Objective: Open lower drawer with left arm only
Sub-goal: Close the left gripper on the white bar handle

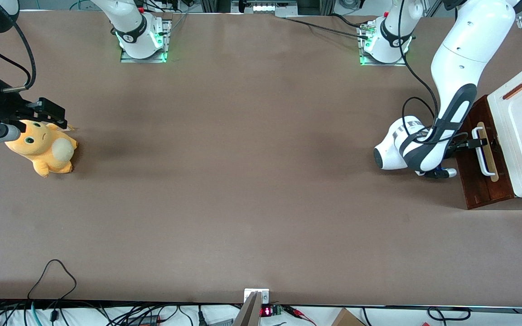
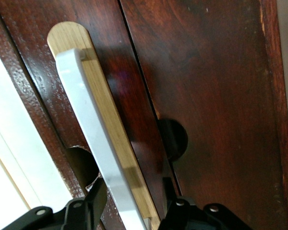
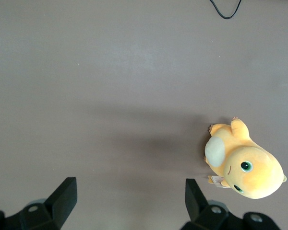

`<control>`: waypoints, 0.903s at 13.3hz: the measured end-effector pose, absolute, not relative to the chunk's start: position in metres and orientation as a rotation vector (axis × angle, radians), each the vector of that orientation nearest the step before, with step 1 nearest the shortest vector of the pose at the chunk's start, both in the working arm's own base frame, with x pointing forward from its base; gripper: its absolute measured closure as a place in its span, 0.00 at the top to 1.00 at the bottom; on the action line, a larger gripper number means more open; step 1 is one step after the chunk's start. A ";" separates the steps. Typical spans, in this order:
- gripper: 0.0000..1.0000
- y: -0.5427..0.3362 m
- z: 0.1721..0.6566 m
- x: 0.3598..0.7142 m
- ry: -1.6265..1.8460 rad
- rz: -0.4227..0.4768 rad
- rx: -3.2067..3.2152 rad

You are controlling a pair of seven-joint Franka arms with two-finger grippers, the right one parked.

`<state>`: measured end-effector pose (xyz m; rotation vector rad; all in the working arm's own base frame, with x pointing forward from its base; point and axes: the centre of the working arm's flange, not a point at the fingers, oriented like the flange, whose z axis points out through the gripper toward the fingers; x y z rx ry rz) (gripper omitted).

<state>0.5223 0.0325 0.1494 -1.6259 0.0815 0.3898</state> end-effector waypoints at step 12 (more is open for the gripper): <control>0.45 0.040 0.151 0.525 0.078 0.381 -1.617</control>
